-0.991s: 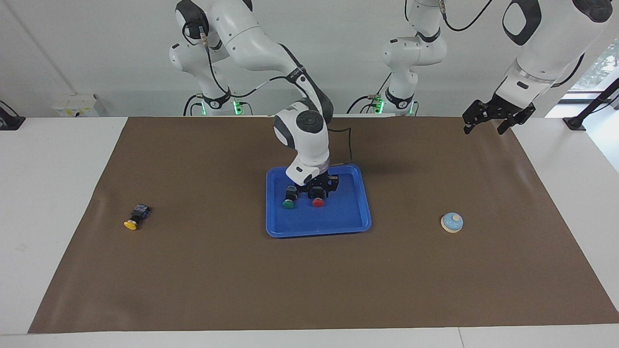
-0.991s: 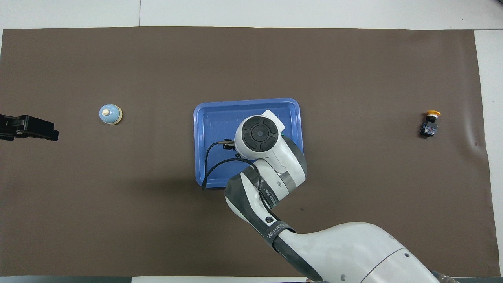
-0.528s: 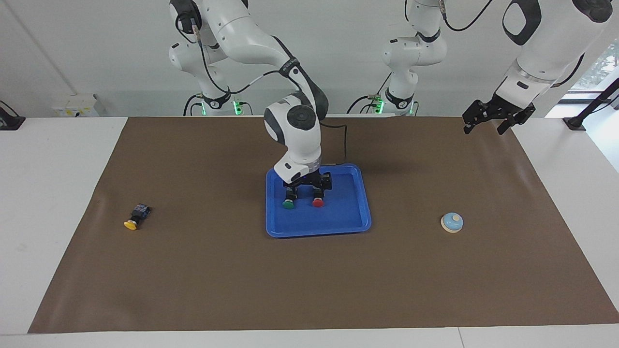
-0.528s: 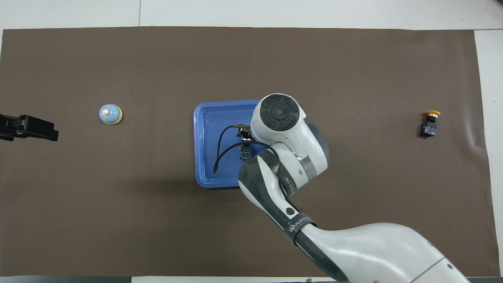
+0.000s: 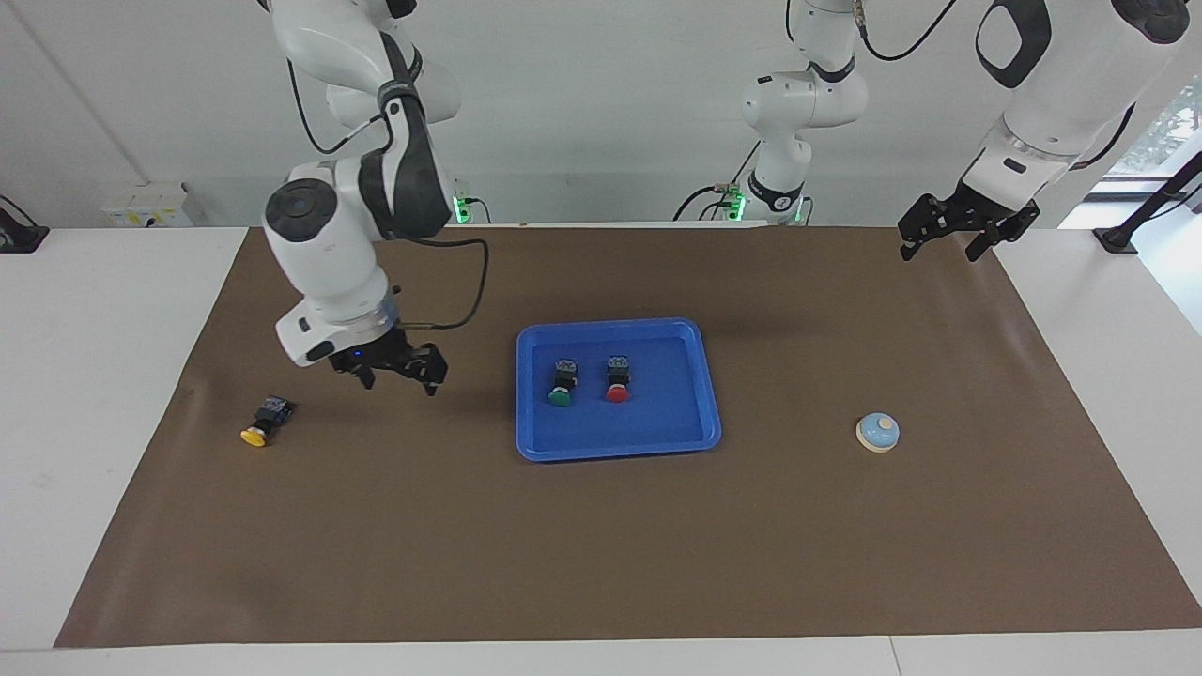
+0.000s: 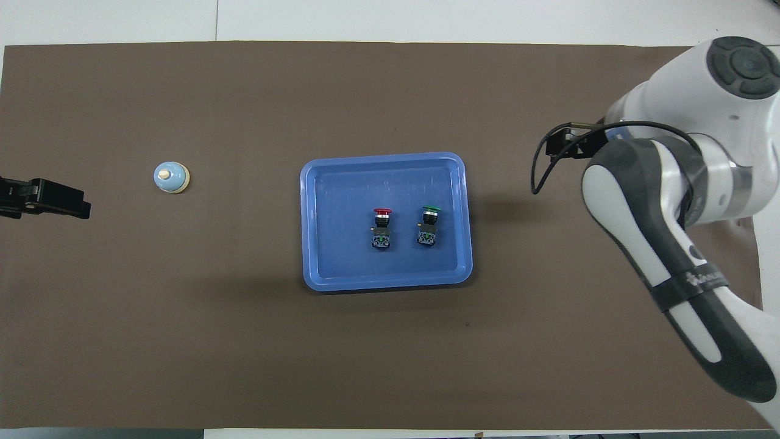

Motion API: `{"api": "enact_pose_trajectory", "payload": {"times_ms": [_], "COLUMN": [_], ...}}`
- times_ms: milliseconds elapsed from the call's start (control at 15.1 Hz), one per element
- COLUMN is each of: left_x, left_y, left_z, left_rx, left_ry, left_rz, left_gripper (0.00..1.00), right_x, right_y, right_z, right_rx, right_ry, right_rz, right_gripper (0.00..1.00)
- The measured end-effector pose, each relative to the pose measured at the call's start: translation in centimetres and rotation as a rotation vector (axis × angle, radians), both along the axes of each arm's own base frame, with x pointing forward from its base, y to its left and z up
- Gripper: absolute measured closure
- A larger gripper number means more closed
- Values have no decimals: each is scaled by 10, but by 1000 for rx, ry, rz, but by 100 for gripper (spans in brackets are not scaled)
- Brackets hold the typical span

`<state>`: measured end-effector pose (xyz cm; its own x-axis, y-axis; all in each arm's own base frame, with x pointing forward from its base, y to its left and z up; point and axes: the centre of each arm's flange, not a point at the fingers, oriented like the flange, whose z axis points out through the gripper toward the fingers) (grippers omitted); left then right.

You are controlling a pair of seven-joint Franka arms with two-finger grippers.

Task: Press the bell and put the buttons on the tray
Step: 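Reach the right gripper to the yellow-capped button and grasp it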

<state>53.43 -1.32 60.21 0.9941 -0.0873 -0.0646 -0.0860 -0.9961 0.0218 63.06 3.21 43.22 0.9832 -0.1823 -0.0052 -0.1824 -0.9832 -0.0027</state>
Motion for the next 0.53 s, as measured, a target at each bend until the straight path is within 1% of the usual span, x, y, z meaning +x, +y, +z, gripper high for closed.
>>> {"api": "enact_pose_trajectory", "payload": {"times_ms": [132,264,528], "left_x": [0,0,0], "left_y": [0,0,0], "left_z": [0,0,0], "left_rx": [0,0,0], "left_ry": [0,0,0], "left_rz": [0,0,0], "left_gripper": [0,0,0], "right_x": [-4,-11,-31], "right_y": [-48,-78,-137], "right_z": [-12,-29,-73], "right_rx": [-24,-47,-55], "right_ry": [26,41,9], "right_rz": [-33,-65,-94], "right_gripper": [0,0,0]}}
